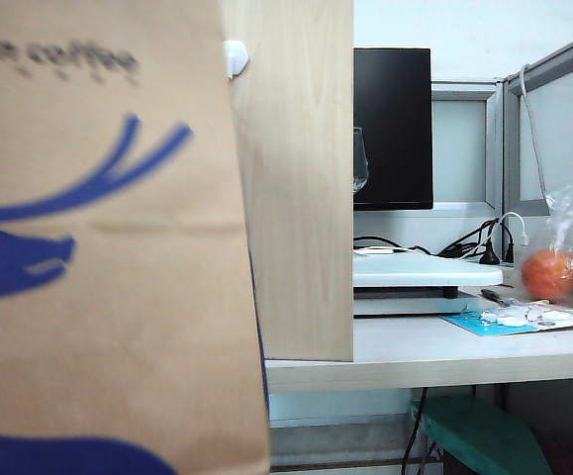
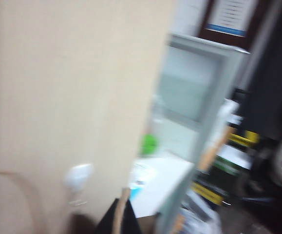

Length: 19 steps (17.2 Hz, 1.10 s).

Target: Pick up the paper bag and hang it on the hook.

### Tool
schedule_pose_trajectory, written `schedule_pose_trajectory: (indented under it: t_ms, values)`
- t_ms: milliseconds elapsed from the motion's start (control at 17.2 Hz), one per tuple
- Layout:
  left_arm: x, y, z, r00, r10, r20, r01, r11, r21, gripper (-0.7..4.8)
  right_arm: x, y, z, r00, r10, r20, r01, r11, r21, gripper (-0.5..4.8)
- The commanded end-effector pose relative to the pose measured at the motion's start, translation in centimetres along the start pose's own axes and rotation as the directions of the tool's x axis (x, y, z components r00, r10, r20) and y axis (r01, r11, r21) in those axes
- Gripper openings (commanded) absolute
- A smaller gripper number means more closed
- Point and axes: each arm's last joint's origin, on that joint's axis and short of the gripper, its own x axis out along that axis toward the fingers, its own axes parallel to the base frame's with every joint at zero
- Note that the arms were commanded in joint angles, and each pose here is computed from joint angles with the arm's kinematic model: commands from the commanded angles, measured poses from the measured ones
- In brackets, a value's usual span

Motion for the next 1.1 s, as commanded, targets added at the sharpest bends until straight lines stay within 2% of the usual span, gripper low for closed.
schedule_pose_trajectory:
  t_ms: [58, 291, 581, 814, 989, 1105]
  values:
    - [2.0, 0.0, -0.1, 0.998, -0.054, 0.014, 0.054, 0.999, 0.009, -0.06, 0.0, 0.0, -0.1, 1.0, 0.0, 0.002, 0.0, 1.0, -0.002, -0.01]
    - [5.0, 0.3, -1.5, 0.989, -0.138, -0.049, 0.136, 0.99, -0.038, -0.06, 0.0, 0.0, -0.1, 1.0, 0.0, 0.002, 0.0, 1.0, -0.002, -0.01]
    - [4.6, -1.0, -1.6, 0.96, -0.265, -0.095, 0.258, 0.963, -0.08, -0.06, 0.0, 0.0, -0.1, 1.0, 0.0, 0.002, 0.0, 1.0, -0.002, -0.01]
    - [4.3, -1.1, -1.7, 0.957, -0.267, -0.109, 0.259, 0.962, -0.086, -0.06, 0.0, -0.1, -0.1, 1.0, -0.018, 0.006, 0.018, 1.0, -0.002, -0.01]
    - [4.6, -0.8, -1.8, 0.973, -0.208, -0.104, 0.207, 0.978, -0.02, -0.06, 0.0, -0.1, -0.1, 1.0, -0.018, 0.007, 0.018, 1.0, -0.002, -0.01]
    - [5.3, -0.2, -2.2, 0.977, -0.177, -0.117, 0.177, 0.984, -0.011, -0.06, 0.0, -0.1, -0.1, 1.0, -0.018, 0.006, 0.018, 1.0, -0.002, -0.01]
